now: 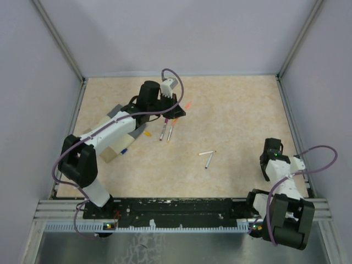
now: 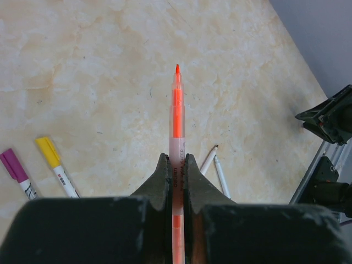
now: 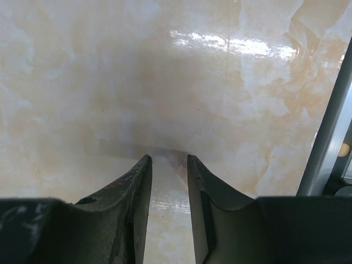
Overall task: Insert the pens into the pen caps
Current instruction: Move the pen cap to the center of the board.
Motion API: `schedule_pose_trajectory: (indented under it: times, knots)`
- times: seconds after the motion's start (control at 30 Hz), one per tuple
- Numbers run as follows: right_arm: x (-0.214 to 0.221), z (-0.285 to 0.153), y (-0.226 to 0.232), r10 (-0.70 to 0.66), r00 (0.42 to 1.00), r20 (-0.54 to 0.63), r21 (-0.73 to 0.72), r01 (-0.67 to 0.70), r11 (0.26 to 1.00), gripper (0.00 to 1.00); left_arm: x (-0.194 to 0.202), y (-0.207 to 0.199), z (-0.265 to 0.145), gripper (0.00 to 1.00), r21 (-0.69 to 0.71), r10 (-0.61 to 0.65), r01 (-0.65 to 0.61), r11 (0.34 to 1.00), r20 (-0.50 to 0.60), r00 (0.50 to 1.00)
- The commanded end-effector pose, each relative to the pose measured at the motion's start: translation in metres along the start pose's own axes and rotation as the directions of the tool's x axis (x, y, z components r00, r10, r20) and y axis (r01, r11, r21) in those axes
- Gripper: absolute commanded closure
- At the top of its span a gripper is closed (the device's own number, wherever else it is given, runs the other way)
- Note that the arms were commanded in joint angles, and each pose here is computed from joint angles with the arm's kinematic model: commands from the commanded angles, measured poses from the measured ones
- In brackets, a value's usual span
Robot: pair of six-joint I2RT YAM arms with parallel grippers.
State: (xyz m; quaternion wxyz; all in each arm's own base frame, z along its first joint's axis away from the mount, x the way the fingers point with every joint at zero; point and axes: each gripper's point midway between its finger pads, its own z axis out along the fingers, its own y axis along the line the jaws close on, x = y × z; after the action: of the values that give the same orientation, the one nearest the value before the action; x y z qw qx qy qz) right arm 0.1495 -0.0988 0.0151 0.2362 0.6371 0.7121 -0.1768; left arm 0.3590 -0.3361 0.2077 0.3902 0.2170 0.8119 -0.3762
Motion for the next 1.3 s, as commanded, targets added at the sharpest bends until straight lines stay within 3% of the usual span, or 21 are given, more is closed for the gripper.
schedule_pose_trajectory:
  times: [0.0,0.37,0.53,0.63,0.8,0.9,1.07,1.27]
  knots:
    - [0.003,0.004,0.011,0.031,1.0,-0.002,-0.067,-0.031,0.997,0.68,-0.015,-0.01,0.004,1.0,0.035,0.039,-0.04,0.999,0.034,0.999]
    - [0.037,0.003,0.064,-0.206,0.97,-0.132,-0.326,0.153,0.933,0.7,-0.015,-0.01,0.006,1.0,0.042,0.031,-0.032,0.999,0.033,0.999]
    - [0.048,-0.007,0.08,-0.303,0.947,-0.109,-0.371,0.244,0.896,0.68,-0.015,-0.009,0.004,1.0,0.033,0.034,-0.035,0.999,0.039,0.999]
    - [0.032,-0.01,0.078,-0.289,0.956,-0.053,-0.317,0.259,0.913,0.56,-0.016,-0.01,0.003,1.0,0.031,0.036,-0.038,0.999,0.044,0.998]
    - [-0.018,-0.018,0.058,-0.214,0.972,0.101,-0.137,0.227,0.964,0.28,-0.019,-0.01,0.002,1.0,0.027,0.043,-0.044,0.999,0.047,0.998]
    - [-0.022,-0.018,0.044,-0.187,0.977,0.103,-0.079,0.195,0.978,0.25,-0.021,-0.011,0.003,1.0,0.031,0.036,-0.037,0.999,0.048,0.998]
    - [-0.006,-0.015,0.023,-0.196,0.981,0.002,0.017,0.196,0.981,0.24,-0.022,-0.013,0.003,1.0,0.042,0.022,-0.025,0.999,0.052,0.998]
    - [0.016,-0.013,0.016,-0.216,0.973,-0.078,-0.027,0.214,0.976,0.25,-0.024,-0.013,0.001,1.0,0.03,0.013,-0.014,0.999,0.061,0.998]
